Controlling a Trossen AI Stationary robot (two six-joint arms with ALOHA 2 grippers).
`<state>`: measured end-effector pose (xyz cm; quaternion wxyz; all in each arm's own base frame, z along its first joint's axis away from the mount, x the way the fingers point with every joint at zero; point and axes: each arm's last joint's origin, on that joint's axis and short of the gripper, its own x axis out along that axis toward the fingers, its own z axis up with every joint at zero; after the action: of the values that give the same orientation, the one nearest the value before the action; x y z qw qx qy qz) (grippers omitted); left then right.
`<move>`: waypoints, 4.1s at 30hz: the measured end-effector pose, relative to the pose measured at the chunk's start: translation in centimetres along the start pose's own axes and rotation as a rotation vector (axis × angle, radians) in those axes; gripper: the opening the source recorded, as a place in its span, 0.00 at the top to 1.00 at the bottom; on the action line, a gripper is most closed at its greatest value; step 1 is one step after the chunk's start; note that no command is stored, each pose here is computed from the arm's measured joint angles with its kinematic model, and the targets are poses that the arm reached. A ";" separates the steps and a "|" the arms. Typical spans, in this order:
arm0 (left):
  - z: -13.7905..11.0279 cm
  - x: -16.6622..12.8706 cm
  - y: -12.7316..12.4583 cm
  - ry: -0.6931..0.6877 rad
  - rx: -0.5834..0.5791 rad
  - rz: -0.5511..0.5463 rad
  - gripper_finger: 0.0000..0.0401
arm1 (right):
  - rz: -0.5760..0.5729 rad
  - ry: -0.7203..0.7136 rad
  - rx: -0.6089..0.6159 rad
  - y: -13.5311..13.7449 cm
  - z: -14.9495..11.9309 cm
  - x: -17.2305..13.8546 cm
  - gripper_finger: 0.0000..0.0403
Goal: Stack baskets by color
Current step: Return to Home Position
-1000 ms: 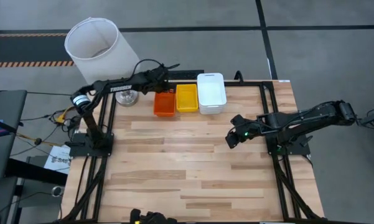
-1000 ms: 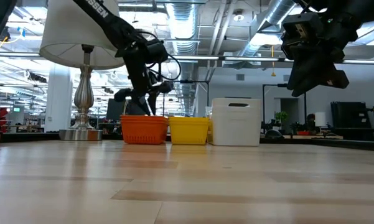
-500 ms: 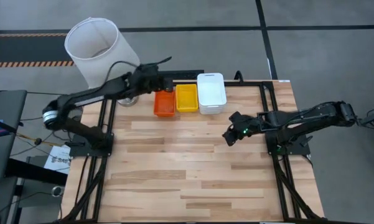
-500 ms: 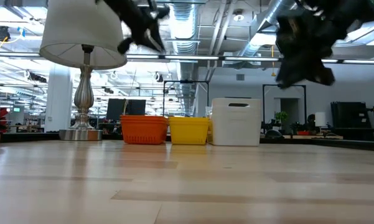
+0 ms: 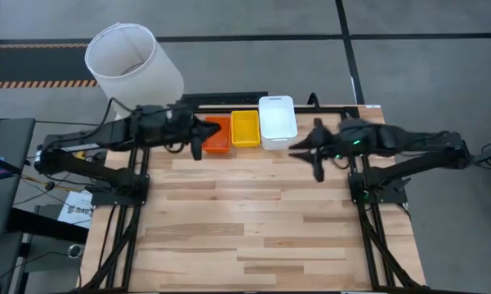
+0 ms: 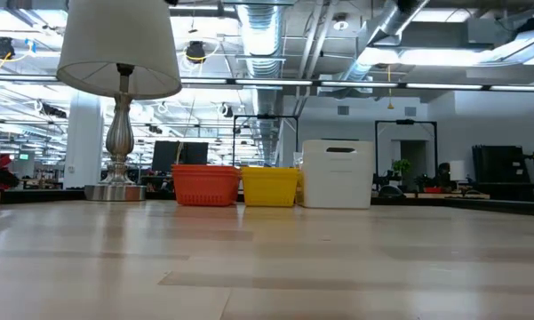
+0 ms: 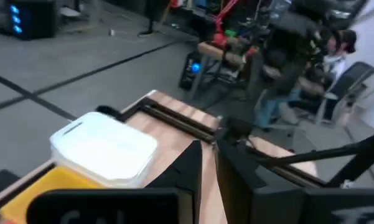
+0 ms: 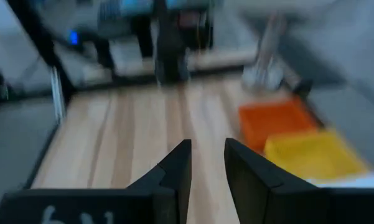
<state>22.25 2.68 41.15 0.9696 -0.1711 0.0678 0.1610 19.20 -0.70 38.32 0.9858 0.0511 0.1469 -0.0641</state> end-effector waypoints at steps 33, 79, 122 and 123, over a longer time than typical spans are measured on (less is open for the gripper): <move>-23.2 -4.9 9.7 -0.027 -0.250 -0.098 0.91 | -0.067 -0.364 0.208 -3.6 -17.0 -7.5 0.71; -23.7 -8.5 10.6 -0.031 -0.057 -0.099 0.91 | 0.090 -0.414 0.230 -2.3 -22.4 -3.1 0.71; -24.1 -8.6 10.2 0.028 0.208 -0.246 0.91 | 0.065 -0.338 0.157 -2.2 -23.2 -2.7 0.71; -24.1 -8.5 10.2 0.027 0.214 -0.255 0.91 | 0.065 -0.338 0.157 -2.2 -23.2 -2.7 0.71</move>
<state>8.96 0.75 17.12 0.9939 -0.0761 0.0755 0.0261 9.73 0.21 16.90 0.9909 0.1211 -0.0279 -0.0510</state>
